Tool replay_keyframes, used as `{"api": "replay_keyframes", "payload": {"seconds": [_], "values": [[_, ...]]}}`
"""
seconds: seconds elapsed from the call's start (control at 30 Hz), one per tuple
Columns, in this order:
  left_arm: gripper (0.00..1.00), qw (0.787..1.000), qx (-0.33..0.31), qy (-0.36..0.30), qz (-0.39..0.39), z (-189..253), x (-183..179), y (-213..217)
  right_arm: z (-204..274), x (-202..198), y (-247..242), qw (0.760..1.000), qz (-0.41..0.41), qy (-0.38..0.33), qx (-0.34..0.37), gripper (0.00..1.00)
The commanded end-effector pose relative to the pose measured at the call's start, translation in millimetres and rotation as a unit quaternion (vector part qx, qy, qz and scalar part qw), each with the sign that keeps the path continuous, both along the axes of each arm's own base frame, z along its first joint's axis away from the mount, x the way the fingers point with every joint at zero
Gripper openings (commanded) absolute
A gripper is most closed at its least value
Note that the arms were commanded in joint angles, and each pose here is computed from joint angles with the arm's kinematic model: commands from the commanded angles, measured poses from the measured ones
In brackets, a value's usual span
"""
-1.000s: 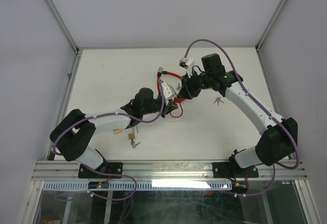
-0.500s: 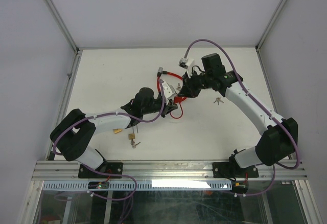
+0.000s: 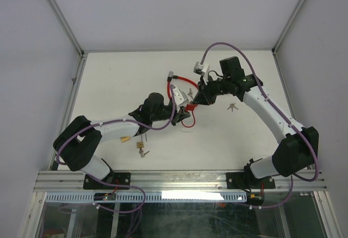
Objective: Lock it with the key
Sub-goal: Lock the lock.
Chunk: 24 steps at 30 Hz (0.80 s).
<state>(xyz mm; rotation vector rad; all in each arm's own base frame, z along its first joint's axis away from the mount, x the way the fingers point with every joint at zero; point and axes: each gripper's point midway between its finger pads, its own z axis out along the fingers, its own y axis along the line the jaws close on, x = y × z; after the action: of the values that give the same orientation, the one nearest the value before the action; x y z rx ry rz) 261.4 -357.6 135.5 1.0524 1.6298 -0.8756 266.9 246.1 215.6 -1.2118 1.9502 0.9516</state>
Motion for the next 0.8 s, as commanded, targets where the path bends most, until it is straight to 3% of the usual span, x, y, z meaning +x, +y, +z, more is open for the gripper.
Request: {"api": "replay_keyframes", "payload": {"seconds": [0.0,0.2,0.4,0.77], "values": [[0.00,0.998,-0.033,-0.040,-0.047,37,-9,-14,37,-12,2,0.994,0.073,-0.070,0.041,0.20],[0.00,0.997,-0.030,-0.035,-0.068,36,-16,-15,37,-17,0,0.992,0.093,-0.067,0.046,0.21],[0.00,0.997,-0.026,-0.034,-0.064,34,-15,-14,42,-1,-4,0.999,0.022,0.006,0.048,0.34],[0.00,0.997,-0.027,-0.031,-0.065,34,-14,-15,18,-3,3,0.998,0.016,0.053,0.021,0.34]]}}
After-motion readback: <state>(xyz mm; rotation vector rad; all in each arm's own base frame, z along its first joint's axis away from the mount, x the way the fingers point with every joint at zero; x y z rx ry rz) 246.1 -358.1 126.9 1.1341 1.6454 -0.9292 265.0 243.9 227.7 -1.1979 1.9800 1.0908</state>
